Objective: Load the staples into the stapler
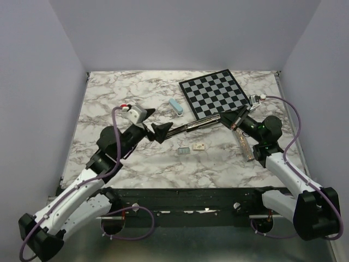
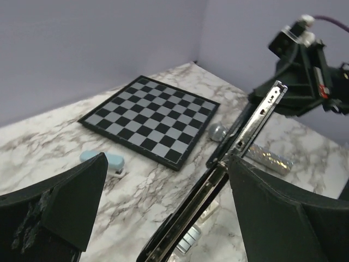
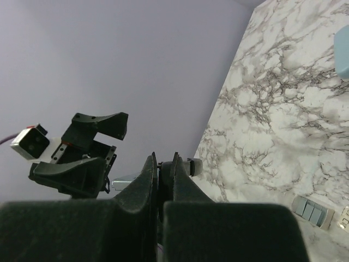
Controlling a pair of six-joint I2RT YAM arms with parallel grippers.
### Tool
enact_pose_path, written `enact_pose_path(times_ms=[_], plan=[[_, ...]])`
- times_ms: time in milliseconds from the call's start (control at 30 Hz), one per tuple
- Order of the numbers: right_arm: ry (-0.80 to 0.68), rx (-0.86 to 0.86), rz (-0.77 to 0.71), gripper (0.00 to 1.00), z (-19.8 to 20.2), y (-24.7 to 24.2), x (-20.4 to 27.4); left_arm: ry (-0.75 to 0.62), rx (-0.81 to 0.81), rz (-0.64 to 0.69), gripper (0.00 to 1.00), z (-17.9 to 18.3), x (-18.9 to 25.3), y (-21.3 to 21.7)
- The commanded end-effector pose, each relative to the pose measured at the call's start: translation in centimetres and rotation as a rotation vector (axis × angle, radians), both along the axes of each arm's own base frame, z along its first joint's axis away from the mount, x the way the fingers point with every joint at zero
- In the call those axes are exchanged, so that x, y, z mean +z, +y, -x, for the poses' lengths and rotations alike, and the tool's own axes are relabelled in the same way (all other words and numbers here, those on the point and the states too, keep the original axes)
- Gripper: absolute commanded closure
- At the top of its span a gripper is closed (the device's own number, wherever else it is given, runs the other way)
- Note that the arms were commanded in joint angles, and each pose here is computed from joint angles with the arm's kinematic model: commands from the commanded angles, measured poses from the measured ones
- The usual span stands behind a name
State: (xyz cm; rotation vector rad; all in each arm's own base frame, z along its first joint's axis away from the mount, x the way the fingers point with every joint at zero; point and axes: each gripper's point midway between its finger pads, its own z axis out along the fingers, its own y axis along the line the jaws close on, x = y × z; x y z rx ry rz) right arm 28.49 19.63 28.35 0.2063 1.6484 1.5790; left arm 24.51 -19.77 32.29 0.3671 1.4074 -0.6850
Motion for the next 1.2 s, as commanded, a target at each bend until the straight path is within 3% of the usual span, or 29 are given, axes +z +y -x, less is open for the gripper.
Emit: enact_pose_path(times_ms=[0,200,300,400,533,667,1167], plan=[[-0.066,0.002,-0.021,0.99,0.5,-0.2,1.9,-0.115,-0.364,-0.241,0.01,2.5,-1.0,-6.1],[-0.064,0.008,-0.019,0.99,0.9,-0.2,1.7,-0.193,-0.476,-0.416,0.03,3.3,-1.7,-10.0],[-0.063,0.011,-0.018,0.99,1.1,-0.2,1.5,-0.191,-0.497,-0.482,0.09,3.0,-2.6,-11.2],[-0.065,0.018,-0.019,0.99,1.2,-0.2,1.6,-0.177,-0.503,-0.499,0.17,2.6,-3.2,-11.9],[-0.062,0.022,-0.018,0.99,1.4,-0.1,1.4,-0.178,-0.495,-0.517,0.4,1.9,-3.8,-12.4],[-0.06,0.025,-0.018,0.99,1.5,-0.1,1.3,-0.177,-0.48,-0.524,0.54,1.2,-4.1,-12.8],[-0.058,0.038,-0.02,0.99,1.8,-0.1,1.2,-0.128,-0.529,-0.551,0.59,1.0,-5.8,-13.9]])
